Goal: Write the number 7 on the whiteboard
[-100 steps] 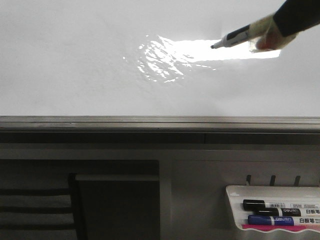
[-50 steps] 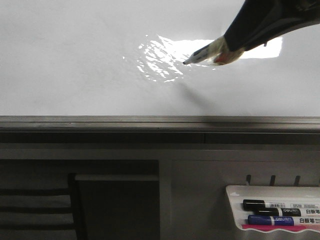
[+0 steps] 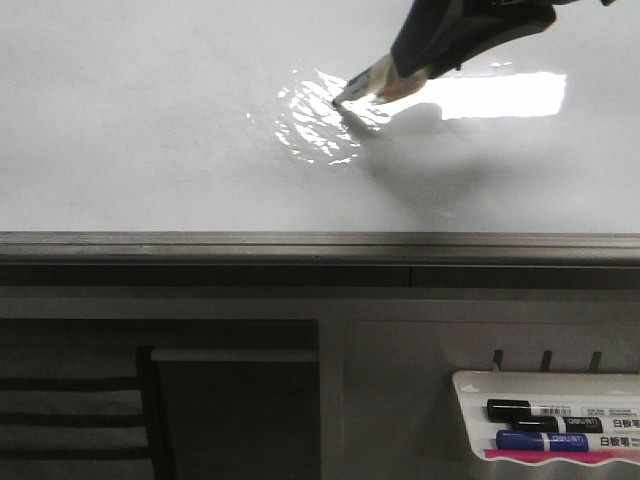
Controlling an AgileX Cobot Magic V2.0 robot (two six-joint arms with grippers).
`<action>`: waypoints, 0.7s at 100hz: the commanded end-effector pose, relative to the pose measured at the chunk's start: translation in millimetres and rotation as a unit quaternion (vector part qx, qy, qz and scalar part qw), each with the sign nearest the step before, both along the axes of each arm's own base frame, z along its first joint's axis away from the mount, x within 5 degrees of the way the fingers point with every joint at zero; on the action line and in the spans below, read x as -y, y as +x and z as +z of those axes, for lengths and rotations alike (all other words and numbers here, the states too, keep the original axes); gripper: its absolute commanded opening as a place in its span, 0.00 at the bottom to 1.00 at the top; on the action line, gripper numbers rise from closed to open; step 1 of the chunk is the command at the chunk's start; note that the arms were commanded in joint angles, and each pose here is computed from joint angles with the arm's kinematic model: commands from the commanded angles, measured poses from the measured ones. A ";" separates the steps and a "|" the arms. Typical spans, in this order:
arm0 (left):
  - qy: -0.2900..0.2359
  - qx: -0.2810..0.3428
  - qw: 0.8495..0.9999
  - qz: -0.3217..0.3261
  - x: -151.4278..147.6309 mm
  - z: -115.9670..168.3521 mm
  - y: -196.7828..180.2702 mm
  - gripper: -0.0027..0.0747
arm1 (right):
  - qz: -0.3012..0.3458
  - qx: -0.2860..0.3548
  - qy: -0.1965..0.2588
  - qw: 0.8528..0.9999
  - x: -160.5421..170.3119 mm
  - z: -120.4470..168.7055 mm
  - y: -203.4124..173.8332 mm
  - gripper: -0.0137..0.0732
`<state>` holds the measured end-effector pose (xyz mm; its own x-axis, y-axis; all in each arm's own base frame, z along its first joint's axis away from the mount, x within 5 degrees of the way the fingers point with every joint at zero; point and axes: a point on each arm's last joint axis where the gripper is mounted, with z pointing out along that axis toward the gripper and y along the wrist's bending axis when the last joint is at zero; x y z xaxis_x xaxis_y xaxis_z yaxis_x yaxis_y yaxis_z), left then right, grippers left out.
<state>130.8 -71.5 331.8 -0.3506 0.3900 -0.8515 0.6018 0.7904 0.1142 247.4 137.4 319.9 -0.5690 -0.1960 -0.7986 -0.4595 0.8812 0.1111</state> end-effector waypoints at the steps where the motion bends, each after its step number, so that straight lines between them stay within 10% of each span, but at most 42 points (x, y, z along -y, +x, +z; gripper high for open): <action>1: -0.034 0.038 0.999 0.013 0.5 14.7 3.4 0.48 | -0.033 0.039 0.011 0.999 20.6 24.7 1.5 0.11; 70: -0.017 0.007 1.000 -0.011 8.5 9.9 7.5 0.48 | 0.039 0.013 0.015 0.999 -7.0 2.3 -34.3 0.11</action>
<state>132.7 -73.2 329.0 -0.3696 0.3957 -0.8407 0.6086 0.7868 0.1028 216.9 139.1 288.1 -0.6536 -0.2785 -0.7037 -0.4983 0.8582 0.1231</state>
